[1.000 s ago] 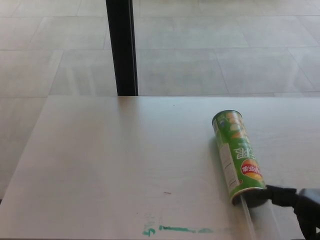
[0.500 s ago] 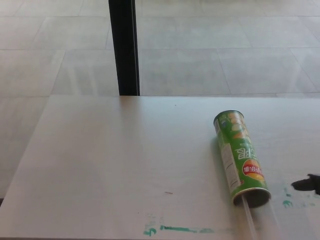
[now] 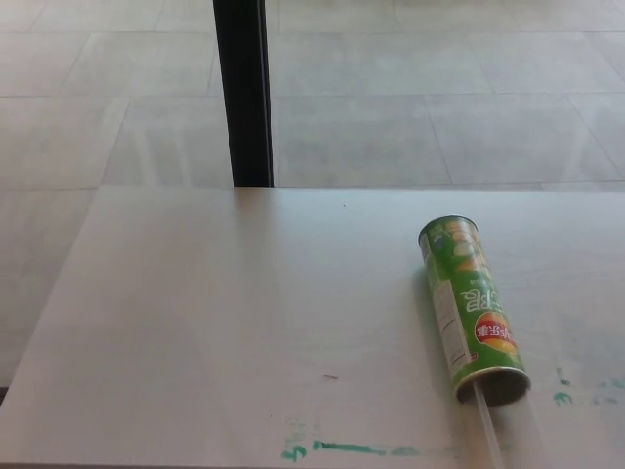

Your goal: Use the finger on the right hand of the robot to pull out the chips tray kept inside a container in the middle of the desk

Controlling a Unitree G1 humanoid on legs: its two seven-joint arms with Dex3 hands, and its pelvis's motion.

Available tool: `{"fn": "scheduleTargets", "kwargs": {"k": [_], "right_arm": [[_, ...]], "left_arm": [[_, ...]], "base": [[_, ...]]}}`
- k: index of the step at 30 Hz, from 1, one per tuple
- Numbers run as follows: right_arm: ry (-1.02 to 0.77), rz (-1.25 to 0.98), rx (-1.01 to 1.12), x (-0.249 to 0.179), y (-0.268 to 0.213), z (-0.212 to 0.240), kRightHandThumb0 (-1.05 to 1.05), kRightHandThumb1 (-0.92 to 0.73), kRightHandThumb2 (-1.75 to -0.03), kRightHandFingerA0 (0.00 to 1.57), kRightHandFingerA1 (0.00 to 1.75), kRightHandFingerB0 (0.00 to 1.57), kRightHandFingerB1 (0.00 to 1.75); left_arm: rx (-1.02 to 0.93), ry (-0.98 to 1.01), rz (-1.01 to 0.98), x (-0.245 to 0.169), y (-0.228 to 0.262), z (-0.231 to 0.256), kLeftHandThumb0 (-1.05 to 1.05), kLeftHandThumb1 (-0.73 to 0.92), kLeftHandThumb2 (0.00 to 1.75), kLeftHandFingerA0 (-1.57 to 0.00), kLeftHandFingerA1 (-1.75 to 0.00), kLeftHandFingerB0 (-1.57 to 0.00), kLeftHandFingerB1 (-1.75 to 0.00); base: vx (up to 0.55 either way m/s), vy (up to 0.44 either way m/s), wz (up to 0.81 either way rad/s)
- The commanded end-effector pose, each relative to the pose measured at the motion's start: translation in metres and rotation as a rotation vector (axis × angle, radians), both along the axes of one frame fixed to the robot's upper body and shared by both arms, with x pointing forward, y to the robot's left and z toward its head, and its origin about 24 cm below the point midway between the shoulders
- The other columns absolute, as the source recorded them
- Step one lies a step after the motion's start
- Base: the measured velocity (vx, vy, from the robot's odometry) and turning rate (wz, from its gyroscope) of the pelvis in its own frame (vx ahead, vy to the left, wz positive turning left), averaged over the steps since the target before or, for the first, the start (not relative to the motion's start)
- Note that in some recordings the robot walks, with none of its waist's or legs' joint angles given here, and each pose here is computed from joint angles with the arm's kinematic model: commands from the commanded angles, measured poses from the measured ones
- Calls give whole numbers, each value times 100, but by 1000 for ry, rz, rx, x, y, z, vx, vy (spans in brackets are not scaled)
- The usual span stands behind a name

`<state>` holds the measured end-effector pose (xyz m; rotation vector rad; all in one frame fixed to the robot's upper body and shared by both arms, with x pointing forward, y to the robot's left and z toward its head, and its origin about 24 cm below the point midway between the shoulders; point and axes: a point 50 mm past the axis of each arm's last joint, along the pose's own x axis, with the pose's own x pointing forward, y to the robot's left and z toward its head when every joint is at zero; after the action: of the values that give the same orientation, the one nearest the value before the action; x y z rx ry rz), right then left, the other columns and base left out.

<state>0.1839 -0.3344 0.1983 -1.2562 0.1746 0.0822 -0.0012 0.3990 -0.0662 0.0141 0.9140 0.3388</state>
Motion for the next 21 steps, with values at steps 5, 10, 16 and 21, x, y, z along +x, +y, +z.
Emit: {"fn": "scheduleTargets", "kwargs": {"k": [5,10,16,21], "right_arm": [[-277,-479,322,-93,-86,-49,-18,-48,-67,84,172,40,57],[-294,-755,398,-133,-112,-111,-20,-47,-68,92,167,43,74],[-264,-907,444,-150,-112,-150,-18,-52,-64,91,166,44,78],[-213,-997,437,-163,-102,-186,-31,-38,-84,123,135,52,80]], "left_arm": [[27,19,23,-4,6,3,-69,73,62,-39,-67,-37,-43],[12,4,35,-4,6,3,-67,74,63,-41,-68,-36,-43],[26,-1,28,1,5,2,-67,73,62,-41,-70,-41,-51],[29,0,27,4,4,1,-67,74,62,-40,-67,-33,-41]], "base": [[0,0,0],[0,0,0],[0,0,0],[0,0,0]]}}
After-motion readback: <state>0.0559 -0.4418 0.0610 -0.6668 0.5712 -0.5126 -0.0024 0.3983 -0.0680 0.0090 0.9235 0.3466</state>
